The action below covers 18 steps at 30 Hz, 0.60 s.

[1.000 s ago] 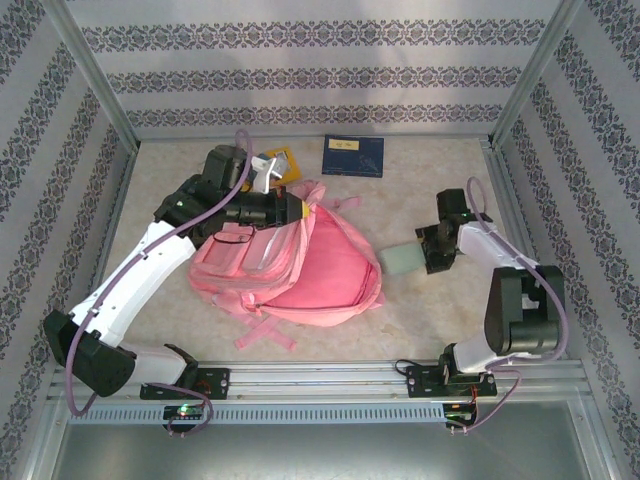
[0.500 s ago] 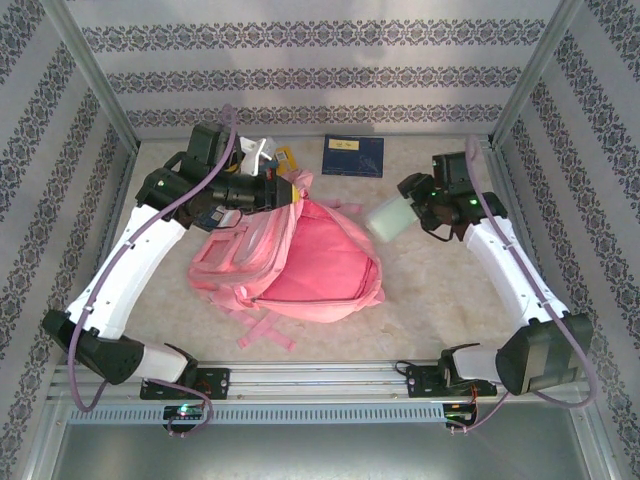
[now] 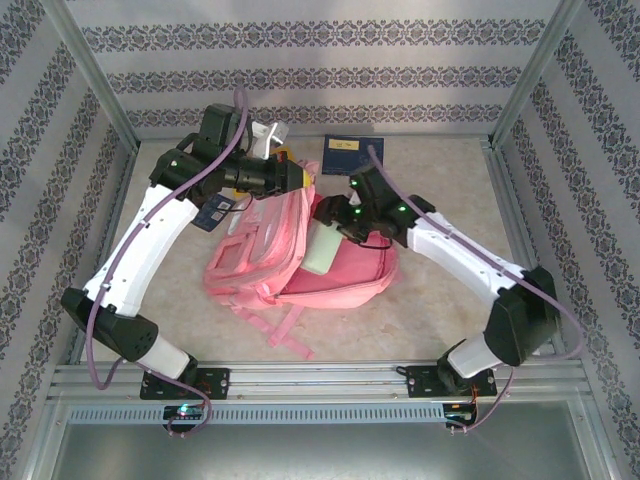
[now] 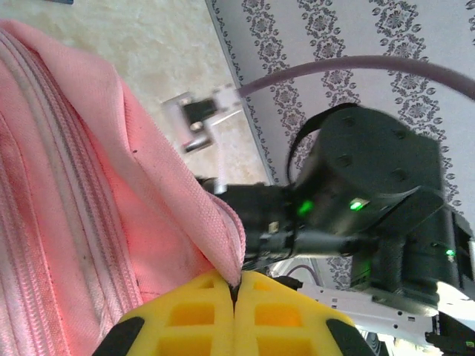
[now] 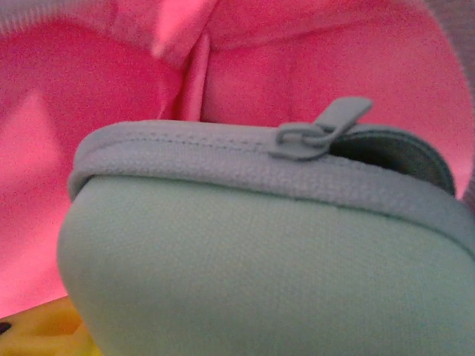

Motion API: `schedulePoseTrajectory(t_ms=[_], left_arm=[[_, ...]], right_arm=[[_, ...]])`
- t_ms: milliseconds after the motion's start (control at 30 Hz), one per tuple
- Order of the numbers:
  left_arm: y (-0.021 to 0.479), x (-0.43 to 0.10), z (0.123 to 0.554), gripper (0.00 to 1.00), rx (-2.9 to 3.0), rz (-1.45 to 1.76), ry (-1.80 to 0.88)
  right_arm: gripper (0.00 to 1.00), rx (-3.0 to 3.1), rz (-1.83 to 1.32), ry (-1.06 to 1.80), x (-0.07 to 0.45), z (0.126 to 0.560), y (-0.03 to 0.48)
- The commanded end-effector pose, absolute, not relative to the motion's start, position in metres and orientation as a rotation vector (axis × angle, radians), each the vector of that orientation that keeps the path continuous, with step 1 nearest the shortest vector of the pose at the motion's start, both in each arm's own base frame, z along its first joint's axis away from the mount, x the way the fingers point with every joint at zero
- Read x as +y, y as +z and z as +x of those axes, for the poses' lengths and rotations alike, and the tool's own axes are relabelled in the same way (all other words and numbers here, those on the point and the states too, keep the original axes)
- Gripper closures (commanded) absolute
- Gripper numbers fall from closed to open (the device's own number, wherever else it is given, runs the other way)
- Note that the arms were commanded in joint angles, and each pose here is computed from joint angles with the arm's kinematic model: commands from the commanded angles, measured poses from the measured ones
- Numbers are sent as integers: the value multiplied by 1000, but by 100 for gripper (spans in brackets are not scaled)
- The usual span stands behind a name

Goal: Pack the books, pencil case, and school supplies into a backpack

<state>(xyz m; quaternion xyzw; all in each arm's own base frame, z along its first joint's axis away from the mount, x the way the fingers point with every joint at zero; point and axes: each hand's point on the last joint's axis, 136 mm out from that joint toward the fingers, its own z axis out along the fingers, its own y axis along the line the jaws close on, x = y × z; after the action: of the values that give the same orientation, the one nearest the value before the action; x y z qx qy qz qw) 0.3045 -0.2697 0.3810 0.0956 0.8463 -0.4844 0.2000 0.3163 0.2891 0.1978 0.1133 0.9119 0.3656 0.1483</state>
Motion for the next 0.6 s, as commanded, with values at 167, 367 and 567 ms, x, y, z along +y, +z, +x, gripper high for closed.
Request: schedulePoseTrajectory(t_ms=[167,367,567], left_arm=[[454,-284,303,100,2075,404,-1501],[457,-292,303,100,2059,412,-1525],[452,-289,304,100,2068,397,-1498]], right_arm=[[33,2623,159,1137,338,323,183],[3,2650,207,1106,341,330,162],[2,2561,154,1008,305,332,189]])
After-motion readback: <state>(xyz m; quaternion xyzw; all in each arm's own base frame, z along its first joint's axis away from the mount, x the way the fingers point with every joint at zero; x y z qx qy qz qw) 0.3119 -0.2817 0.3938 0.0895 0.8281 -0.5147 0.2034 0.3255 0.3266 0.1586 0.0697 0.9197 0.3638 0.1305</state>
